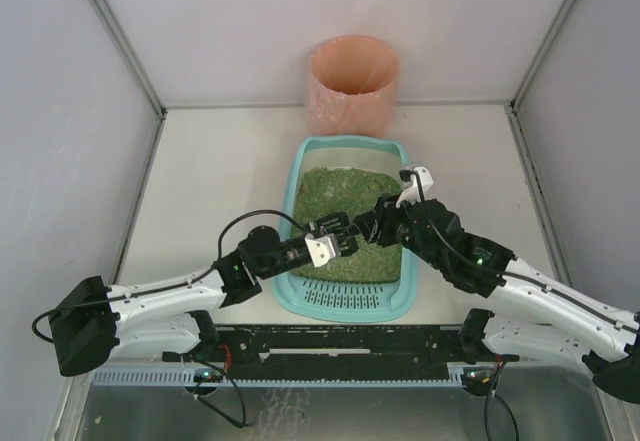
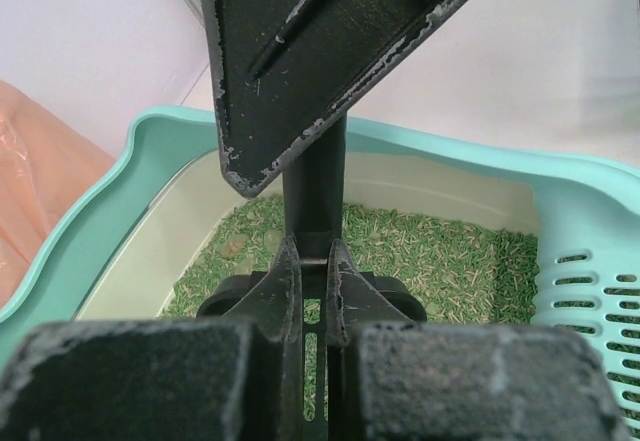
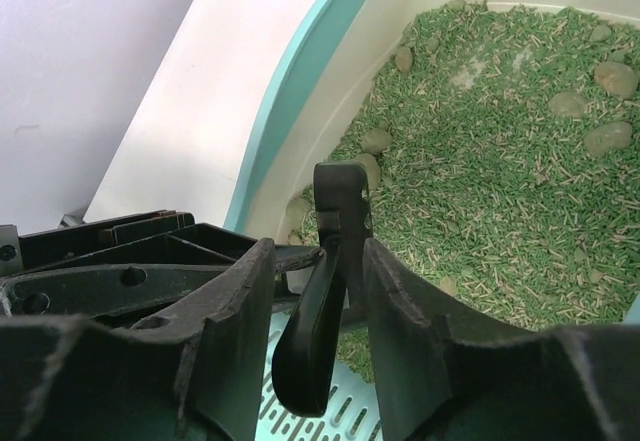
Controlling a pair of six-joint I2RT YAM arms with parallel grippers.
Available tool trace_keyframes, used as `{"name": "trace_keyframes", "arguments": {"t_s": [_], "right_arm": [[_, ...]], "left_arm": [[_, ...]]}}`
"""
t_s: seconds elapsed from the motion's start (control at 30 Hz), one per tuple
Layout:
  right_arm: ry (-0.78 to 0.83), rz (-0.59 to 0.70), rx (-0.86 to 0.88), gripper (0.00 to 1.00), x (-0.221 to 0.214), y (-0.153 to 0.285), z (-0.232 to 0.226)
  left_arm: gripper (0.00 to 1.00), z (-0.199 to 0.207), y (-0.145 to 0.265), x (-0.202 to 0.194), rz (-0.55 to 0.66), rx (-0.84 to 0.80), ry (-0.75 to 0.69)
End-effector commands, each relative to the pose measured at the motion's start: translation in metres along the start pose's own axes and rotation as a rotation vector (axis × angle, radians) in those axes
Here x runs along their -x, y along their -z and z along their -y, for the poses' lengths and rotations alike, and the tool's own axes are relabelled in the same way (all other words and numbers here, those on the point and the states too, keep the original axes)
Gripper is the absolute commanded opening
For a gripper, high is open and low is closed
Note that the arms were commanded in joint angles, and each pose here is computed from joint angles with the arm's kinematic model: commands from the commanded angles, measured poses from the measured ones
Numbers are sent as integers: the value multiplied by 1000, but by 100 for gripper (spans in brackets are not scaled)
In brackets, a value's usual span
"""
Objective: Clean the litter box
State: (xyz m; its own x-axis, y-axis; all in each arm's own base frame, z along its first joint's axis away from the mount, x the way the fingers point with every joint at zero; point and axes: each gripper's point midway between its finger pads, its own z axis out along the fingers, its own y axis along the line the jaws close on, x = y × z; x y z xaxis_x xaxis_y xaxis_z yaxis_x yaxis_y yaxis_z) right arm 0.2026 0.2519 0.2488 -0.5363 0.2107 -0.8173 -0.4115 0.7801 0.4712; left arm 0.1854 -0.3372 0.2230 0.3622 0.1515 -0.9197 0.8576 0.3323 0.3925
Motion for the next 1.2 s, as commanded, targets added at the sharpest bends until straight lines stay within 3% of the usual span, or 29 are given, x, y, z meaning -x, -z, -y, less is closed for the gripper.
{"name": "trace_keyframes", "arguments": {"t_s": [0.0,0.33,0.93,1.17], "right_arm": [[-34,54,43,38,12,2,-11],[-19,7,40,31,-1,-10,-12],[-1,-33,24,36,-12,-17,-9],[5,-40,18,31,-14,-17,-7]], "left_arm": [[0,-17,-3,38,111,53,7],[0,-21,-4,42,108,68,19],[0,-27,-6,43,99,95,36],[0,-28,-6,41,90,106,44]]}}
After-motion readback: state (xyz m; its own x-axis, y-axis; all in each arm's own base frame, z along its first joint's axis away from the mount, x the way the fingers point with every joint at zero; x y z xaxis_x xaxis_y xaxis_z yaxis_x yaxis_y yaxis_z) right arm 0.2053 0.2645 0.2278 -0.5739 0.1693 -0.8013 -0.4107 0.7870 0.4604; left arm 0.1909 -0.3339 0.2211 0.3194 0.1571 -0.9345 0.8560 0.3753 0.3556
